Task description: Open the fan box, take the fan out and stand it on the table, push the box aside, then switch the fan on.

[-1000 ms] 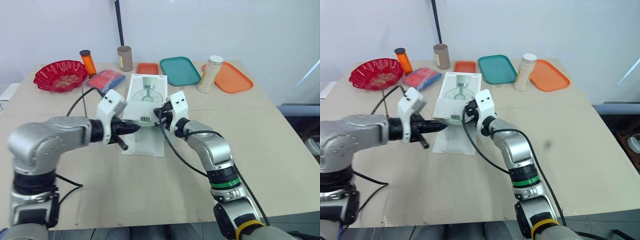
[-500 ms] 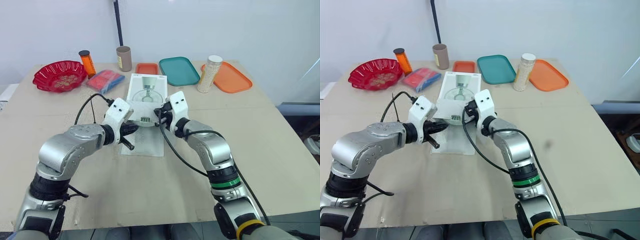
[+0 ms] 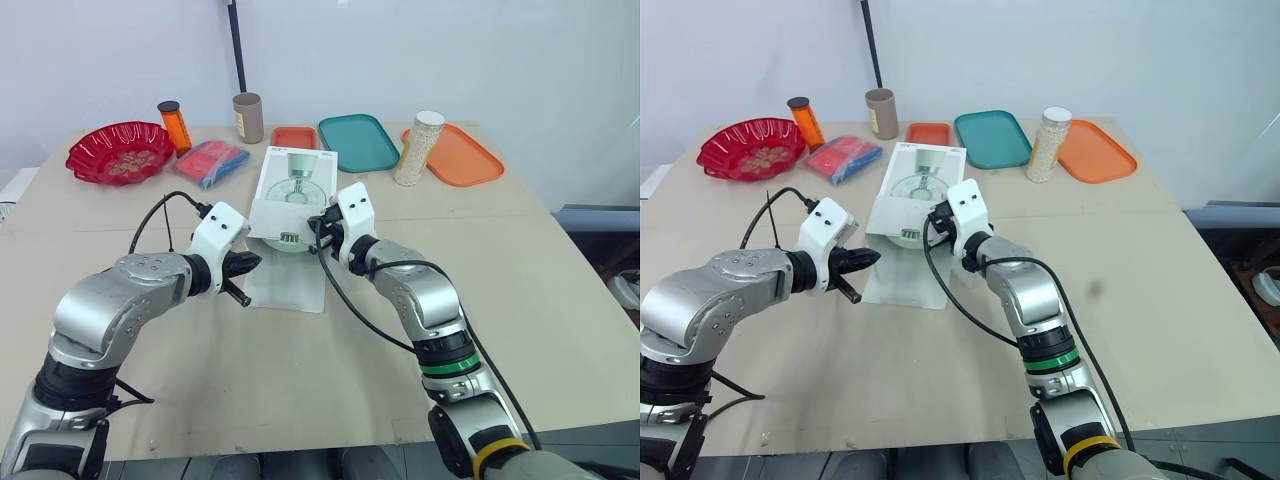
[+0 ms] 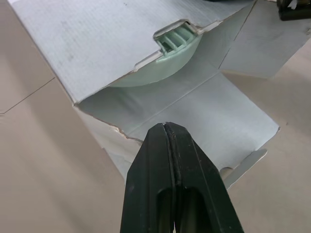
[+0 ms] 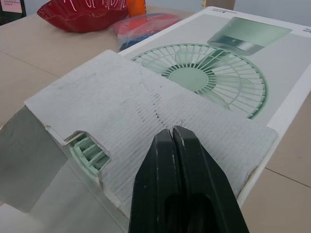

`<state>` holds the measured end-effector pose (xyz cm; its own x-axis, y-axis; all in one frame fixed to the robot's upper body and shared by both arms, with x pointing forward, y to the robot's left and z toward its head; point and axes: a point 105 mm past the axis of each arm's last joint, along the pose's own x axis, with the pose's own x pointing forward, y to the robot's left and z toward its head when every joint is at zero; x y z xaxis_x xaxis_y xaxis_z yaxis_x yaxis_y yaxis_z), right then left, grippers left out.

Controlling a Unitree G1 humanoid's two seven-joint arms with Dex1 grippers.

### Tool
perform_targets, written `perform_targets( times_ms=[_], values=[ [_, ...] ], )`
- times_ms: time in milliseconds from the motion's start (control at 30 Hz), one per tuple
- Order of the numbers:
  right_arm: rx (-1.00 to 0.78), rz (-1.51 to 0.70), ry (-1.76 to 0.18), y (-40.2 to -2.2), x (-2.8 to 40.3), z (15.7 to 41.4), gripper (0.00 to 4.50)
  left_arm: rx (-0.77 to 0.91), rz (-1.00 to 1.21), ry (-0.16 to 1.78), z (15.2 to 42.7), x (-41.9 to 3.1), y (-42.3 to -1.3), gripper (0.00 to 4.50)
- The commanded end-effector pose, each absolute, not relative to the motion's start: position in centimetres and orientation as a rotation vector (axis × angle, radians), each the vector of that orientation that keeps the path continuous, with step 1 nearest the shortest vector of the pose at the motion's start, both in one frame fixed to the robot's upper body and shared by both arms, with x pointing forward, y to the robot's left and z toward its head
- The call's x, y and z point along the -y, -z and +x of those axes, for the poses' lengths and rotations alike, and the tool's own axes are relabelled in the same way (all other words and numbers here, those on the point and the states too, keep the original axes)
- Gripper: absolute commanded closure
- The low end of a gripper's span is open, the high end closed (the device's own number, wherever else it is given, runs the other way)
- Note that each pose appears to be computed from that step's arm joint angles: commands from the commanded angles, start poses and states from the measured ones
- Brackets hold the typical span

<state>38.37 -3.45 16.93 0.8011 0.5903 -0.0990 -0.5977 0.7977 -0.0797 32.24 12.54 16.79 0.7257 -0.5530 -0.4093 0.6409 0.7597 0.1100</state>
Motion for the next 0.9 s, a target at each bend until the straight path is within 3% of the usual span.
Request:
perform_targets(
  times_ms=[33, 500, 900],
  values=[
    [-0.12, -0.119, -0.623, -15.6, 3.8, 38.6, 4.47, -0.283, 0.241, 0.661, 32.9, -12.0, -19.0, 4.5],
    [-0.115, -0.134, -0.619, -15.5, 4.0, 38.6, 4.47, -0.364, 0.27, 0.611, 32.9, -14.3, -16.8, 4.5],
    [-0.129, -0.144, -0.626, -15.0, 4.1, 38.7, 4.47, -0.351, 0.311, 0.539, 33.9, -16.6, -17.3, 4.5]
  ],
)
